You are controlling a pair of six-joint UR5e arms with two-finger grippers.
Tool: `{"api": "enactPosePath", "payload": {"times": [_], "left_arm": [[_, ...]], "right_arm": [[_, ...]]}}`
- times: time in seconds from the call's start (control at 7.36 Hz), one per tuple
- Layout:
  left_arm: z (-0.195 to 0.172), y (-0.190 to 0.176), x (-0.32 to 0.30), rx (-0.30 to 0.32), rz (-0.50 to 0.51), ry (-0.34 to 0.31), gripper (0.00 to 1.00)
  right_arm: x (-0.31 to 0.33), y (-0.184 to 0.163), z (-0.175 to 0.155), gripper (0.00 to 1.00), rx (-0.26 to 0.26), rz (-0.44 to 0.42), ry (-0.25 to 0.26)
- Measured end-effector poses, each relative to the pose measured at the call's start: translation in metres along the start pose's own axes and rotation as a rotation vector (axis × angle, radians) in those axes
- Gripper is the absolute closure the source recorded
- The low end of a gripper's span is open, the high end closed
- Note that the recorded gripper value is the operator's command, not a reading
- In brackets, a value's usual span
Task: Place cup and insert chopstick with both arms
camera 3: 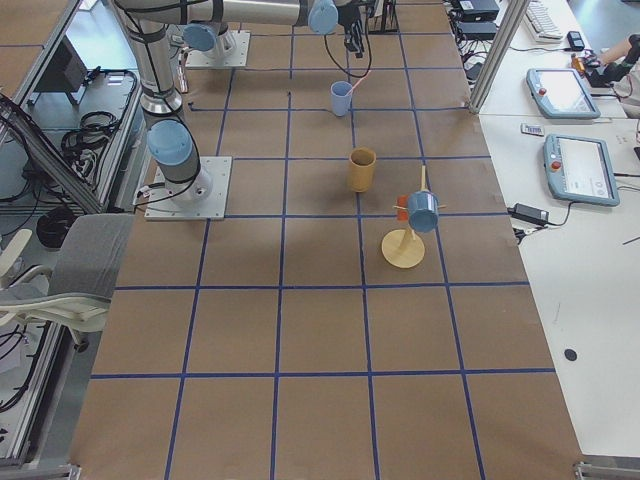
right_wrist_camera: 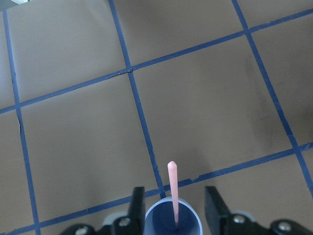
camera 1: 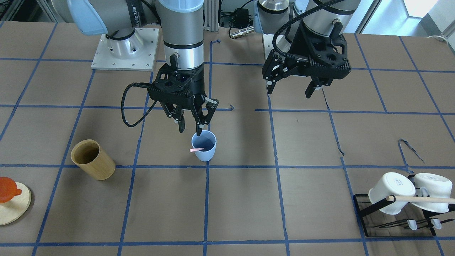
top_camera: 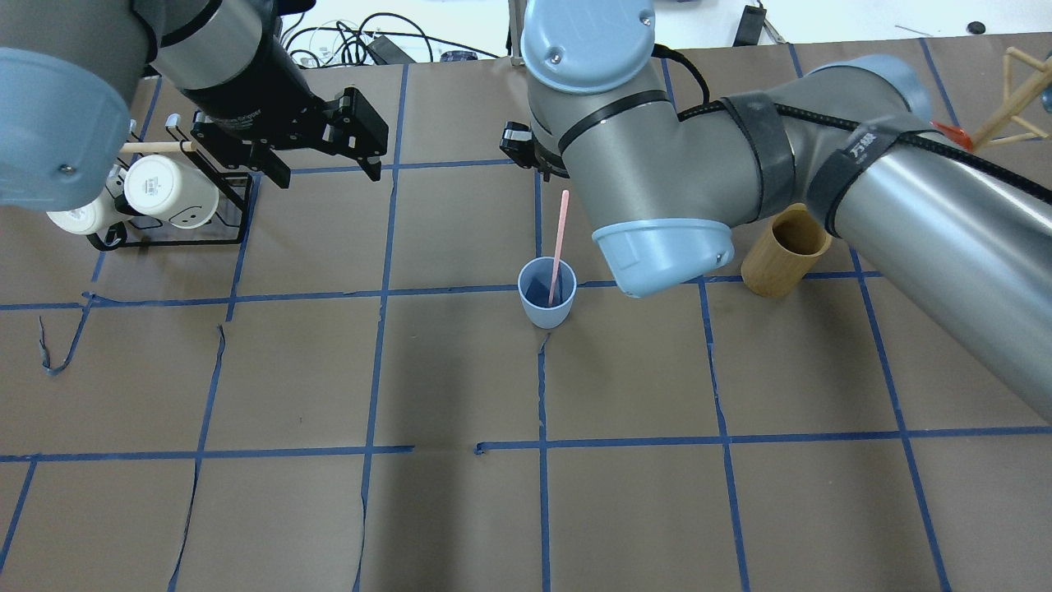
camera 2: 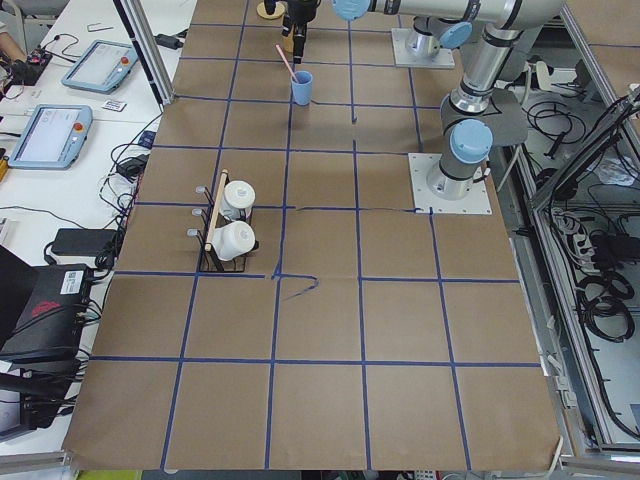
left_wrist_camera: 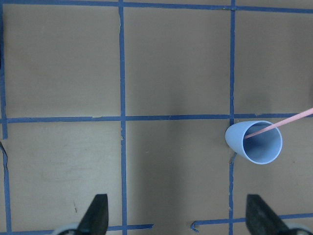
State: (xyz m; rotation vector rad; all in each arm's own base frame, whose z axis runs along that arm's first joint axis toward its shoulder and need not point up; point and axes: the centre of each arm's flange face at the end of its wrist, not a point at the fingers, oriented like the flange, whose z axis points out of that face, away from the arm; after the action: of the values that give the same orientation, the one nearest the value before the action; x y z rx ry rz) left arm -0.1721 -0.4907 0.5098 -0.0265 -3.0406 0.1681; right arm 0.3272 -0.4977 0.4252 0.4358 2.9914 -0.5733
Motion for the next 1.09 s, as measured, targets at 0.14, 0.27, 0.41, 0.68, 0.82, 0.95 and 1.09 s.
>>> {"api": "enactPosePath", "payload": {"times": [0.14, 0.27, 0.41, 0.68, 0.82, 0.95, 1.09], "left_arm": [[0.000, 0.000, 0.000, 0.001, 0.002, 0.000, 0.00], [0.000, 0.000, 0.000, 0.001, 0.003, 0.000, 0.00], [0.000, 0.000, 0.000, 0.000, 0.002, 0.002, 0.00], [0.000, -0.001, -0.004, 0.000, -0.005, 0.007, 0.00], [-0.001, -0.002, -0.007, 0.000, -0.012, 0.009, 0.00], [-0.001, -0.002, -0.009, 0.000, -0.017, 0.009, 0.00], [-0.001, -0.003, -0.010, 0.000, -0.018, 0.009, 0.00]], "right_arm": [[0.004, -0.007, -0.004, 0.00, 0.001, 0.002, 0.003], [0.011, -0.017, -0.009, 0.00, -0.009, -0.003, 0.015], [0.023, -0.028, -0.012, 0.00, -0.035, -0.017, 0.039], [0.060, -0.045, -0.024, 0.00, -0.139, -0.013, 0.063], [0.087, -0.054, -0.033, 0.00, -0.195, -0.042, 0.067], [0.115, -0.063, -0.038, 0.00, -0.243, -0.102, 0.076], [0.139, -0.071, -0.036, 0.00, -0.286, -0.183, 0.080]]}}
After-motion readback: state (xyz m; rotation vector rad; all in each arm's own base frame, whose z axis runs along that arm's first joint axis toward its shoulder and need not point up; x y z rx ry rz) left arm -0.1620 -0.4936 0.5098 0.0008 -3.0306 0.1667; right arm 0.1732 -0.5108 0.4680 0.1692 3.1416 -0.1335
